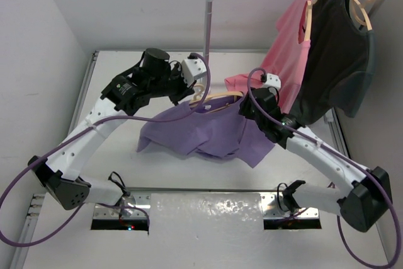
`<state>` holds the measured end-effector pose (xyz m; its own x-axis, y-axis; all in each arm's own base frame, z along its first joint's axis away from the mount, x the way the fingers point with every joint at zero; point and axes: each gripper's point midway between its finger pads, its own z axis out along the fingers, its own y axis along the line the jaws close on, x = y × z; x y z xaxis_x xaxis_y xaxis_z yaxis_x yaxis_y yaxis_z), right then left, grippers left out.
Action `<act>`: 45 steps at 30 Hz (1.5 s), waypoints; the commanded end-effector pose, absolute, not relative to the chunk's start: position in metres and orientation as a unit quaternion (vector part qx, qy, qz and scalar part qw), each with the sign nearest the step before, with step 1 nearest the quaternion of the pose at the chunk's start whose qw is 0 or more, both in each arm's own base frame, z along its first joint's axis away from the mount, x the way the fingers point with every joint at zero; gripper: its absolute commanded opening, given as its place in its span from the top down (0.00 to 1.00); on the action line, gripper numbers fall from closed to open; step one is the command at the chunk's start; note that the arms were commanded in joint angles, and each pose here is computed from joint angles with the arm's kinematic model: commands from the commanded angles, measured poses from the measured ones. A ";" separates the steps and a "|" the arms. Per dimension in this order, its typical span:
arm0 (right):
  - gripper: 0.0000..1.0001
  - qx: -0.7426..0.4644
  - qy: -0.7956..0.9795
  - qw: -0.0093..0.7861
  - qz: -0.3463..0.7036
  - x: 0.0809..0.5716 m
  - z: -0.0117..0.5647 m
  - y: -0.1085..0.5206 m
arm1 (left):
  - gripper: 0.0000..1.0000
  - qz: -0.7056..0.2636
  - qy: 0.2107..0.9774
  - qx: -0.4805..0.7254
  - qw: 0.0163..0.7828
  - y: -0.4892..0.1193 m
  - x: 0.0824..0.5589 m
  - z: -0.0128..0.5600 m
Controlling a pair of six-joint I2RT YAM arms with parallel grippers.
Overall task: Place the t-shirt on the hanger
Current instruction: Place the hanger at the clothesline.
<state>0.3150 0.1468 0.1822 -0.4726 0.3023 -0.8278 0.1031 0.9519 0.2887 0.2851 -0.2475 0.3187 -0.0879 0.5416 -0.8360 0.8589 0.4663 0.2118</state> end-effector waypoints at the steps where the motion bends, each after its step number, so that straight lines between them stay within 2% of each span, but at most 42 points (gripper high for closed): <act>1: 0.61 0.124 0.821 0.531 0.167 0.339 0.210 0.171 | 1.00 -0.173 0.693 0.462 0.526 -0.249 0.289 0.356; 10: 0.57 0.122 0.813 0.546 0.163 0.353 0.211 0.175 | 1.00 -0.180 0.693 0.463 0.523 -0.252 0.288 0.353; 18: 0.67 0.164 0.825 0.526 0.123 0.362 0.185 0.160 | 1.00 -0.181 0.685 0.469 0.528 -0.253 0.288 0.359; 21: 0.77 0.164 0.821 0.535 0.115 0.369 0.189 0.159 | 1.00 -0.183 0.682 0.471 0.529 -0.254 0.287 0.361; 22: 0.84 0.163 0.821 0.535 0.114 0.371 0.189 0.159 | 1.00 -0.183 0.682 0.472 0.528 -0.254 0.287 0.360; 23: 0.99 0.159 0.822 0.536 0.113 0.371 0.189 0.160 | 1.00 -0.182 0.681 0.472 0.529 -0.253 0.287 0.361; 24: 1.00 0.155 0.823 0.535 0.109 0.372 0.188 0.160 | 1.00 -0.181 0.683 0.472 0.527 -0.254 0.287 0.359; 27: 1.00 0.120 0.821 0.552 0.085 0.376 0.198 0.157 | 1.00 -0.175 0.683 0.479 0.524 -0.253 0.288 0.354; 31: 1.00 0.009 0.819 0.572 0.050 0.377 0.222 0.163 | 1.00 -0.132 0.694 0.495 0.505 -0.243 0.297 0.331; 33: 1.00 -0.059 0.818 0.568 0.069 0.369 0.231 0.188 | 1.00 -0.119 0.697 0.503 0.497 -0.241 0.301 0.324; 36: 1.00 -0.161 0.818 0.551 0.038 0.351 0.230 0.216 | 1.00 -0.114 0.700 0.507 0.491 -0.243 0.305 0.316; 45: 1.00 -0.223 0.818 0.524 0.083 0.330 0.213 0.242 | 1.00 -0.114 0.681 0.497 0.526 -0.253 0.320 0.353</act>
